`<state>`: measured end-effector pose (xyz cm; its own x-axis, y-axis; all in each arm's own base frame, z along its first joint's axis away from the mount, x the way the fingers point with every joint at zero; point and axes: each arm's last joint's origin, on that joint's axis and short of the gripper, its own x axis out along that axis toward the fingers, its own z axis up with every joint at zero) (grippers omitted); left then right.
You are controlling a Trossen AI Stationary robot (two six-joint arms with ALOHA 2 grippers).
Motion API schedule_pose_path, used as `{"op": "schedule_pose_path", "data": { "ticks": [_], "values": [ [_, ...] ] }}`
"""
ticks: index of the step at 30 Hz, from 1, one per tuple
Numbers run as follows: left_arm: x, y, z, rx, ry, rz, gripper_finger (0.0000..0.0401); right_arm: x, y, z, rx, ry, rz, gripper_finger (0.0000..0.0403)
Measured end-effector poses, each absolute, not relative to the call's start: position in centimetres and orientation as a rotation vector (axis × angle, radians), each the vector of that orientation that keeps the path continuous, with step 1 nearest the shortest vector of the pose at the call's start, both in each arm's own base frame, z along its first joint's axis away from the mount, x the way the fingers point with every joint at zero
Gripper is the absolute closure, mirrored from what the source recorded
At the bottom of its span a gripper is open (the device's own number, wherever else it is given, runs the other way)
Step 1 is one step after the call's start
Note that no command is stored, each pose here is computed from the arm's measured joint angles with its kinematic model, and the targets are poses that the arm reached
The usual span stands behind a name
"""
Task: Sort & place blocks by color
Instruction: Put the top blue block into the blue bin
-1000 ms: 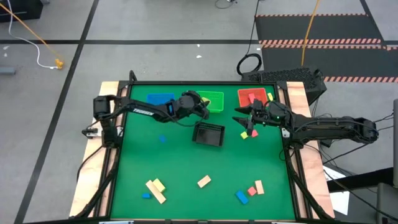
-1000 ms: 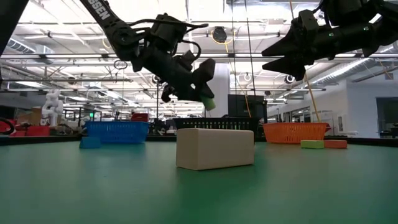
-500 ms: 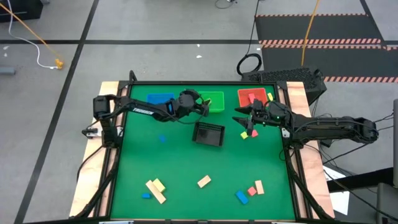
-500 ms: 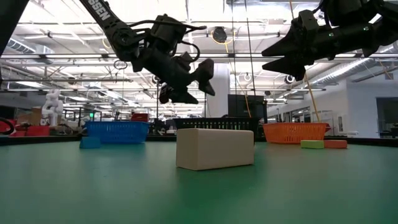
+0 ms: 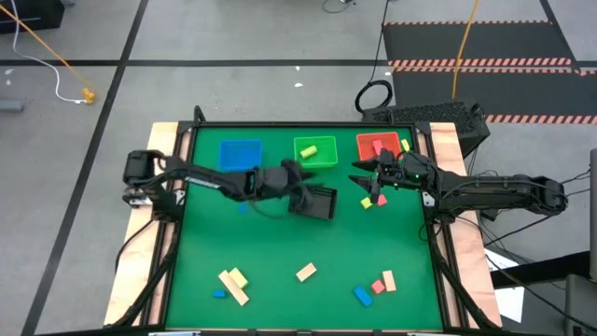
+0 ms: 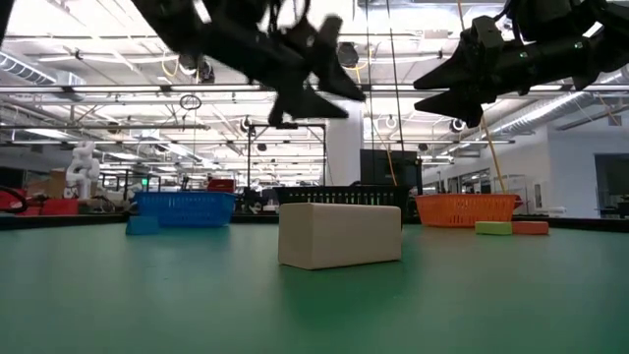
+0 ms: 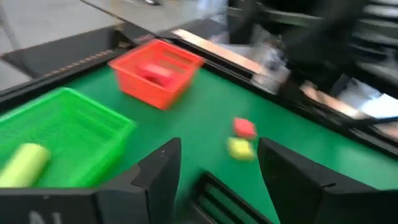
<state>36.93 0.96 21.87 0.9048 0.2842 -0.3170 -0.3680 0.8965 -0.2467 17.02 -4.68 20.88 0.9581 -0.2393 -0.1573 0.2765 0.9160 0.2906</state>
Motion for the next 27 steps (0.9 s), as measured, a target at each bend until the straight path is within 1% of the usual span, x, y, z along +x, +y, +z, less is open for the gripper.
{"op": "schedule_pose_path", "data": {
  "ticks": [3, 6, 11, 16, 19, 21, 24, 27],
  "values": [
    [35.7, -1.7, 22.2, -0.279, 0.389, 0.316, 0.0213, 17.0, -4.7, 20.9, 0.316, 0.119, -0.266, 0.0163],
    [34.1, -3.9, 21.5, -0.289, 0.537, 0.355, 0.0225, 17.0, -4.7, 20.9, 0.316, 0.119, -0.266, 0.0163],
    [30.9, -6.4, 20.5, -0.376, 0.734, 0.517, 0.0233, 17.0, -4.7, 20.9, 0.316, 0.119, -0.266, 0.0163],
    [28.3, -7.7, 19.5, -0.488, 0.881, 0.675, 0.0222, 17.0, -4.7, 20.9, 0.316, 0.119, -0.266, 0.0163],
    [27.1, -8.1, 19.0, -0.559, 0.948, 0.775, 0.0207, 17.0, -4.7, 20.9, 0.316, 0.120, -0.266, 0.0163],
    [26.5, -8.0, 18.7, -0.582, 0.985, 0.845, 0.0188, 17.0, -4.7, 20.9, 0.316, 0.119, -0.265, 0.0163],
    [25.8, -7.5, 18.5, -0.578, 1.008, 0.929, 0.0150, 17.0, -4.7, 20.9, 0.316, 0.119, -0.265, 0.0163],
    [25.3, -6.5, 17.6, -0.594, 1.009, 0.992, 0.0111, 17.0, -4.7, 20.9, 0.316, 0.119, -0.266, 0.0163]
  ]
}}
